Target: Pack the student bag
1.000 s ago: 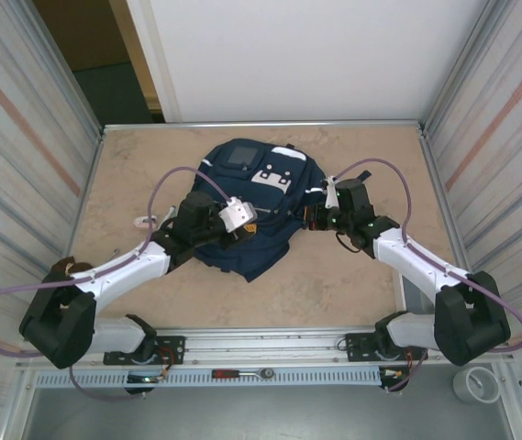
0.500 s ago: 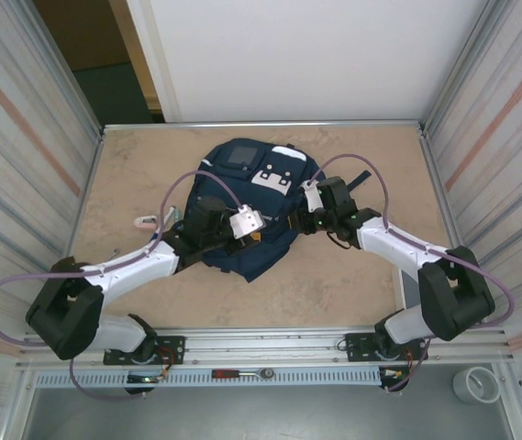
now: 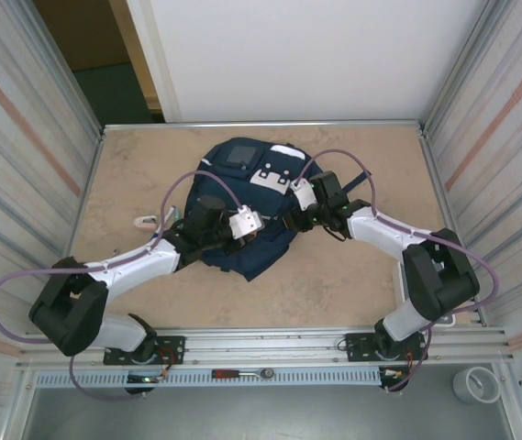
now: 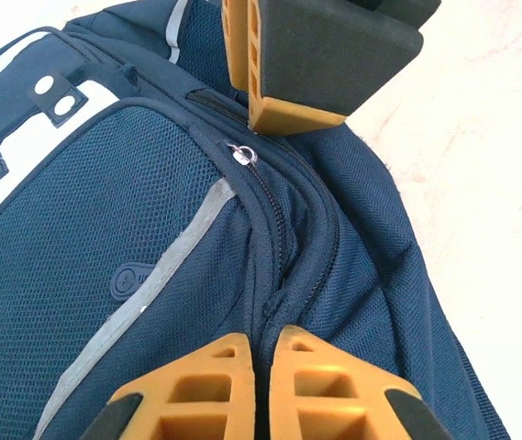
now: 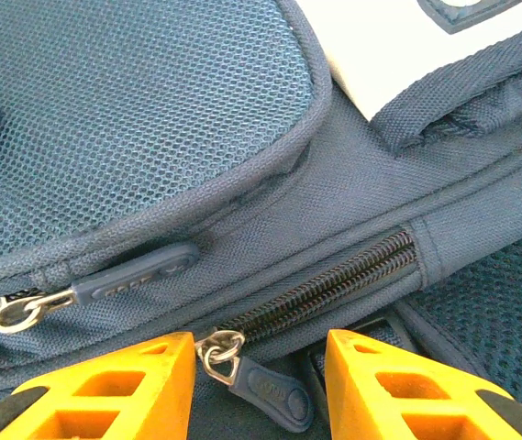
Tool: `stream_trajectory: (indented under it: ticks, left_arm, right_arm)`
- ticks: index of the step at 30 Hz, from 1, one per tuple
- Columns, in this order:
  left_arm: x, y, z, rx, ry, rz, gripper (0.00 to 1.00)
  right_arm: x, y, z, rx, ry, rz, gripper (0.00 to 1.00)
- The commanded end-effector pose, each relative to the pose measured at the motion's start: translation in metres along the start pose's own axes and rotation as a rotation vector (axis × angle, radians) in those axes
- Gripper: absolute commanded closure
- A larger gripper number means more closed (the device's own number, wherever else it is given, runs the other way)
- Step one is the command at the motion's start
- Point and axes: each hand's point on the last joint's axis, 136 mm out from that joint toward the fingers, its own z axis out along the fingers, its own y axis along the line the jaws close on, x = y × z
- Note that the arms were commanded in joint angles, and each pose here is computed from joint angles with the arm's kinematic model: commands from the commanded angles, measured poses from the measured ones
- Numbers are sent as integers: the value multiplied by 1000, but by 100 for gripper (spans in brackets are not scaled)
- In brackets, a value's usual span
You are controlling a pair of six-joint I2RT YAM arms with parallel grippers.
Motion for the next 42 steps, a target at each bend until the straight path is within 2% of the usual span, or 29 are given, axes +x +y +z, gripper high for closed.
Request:
stream_trajectory:
  ticks: [1,9,12,14,17,21,24,29,36,42]
  left_arm:
    - [-1,21,-6,-76,-1,-28,100]
    - [-3,23,-7,-78,-10,-30,100]
    - [-3,22,-7,-77,-10,-32,100]
    - [-3,22,-7,-77,-11,-33,100]
    - [-2,22,-8,-79,-10,-34,100]
    - [-1,21,-10,-79,-6,-32,100]
    - [1,20,-11,-80,-6,-32,100]
    - [2,19,-14,-76,-12,-37,100]
    - [3,18,-14,-77,-11,-38,100]
    - [0,18,-13,-66,-19,-45,100]
  right_arm:
    - [6,0,5,-16,44,-36,60]
    - [15,-5,9,18,67,-45,62]
    - [13,-8,14,34,71,-37,67]
    - [12,-8,18,42,77,-40,73]
    - [10,-10,17,60,68,-42,88]
    - [3,-19,6,114,37,-23,99]
    - [1,-36,-3,159,26,56,100]
    - [8,-64,-3,180,81,240,100]
    - [9,-60,-5,127,90,303,100]
    - [-3,-33,-17,-45,35,297,100]
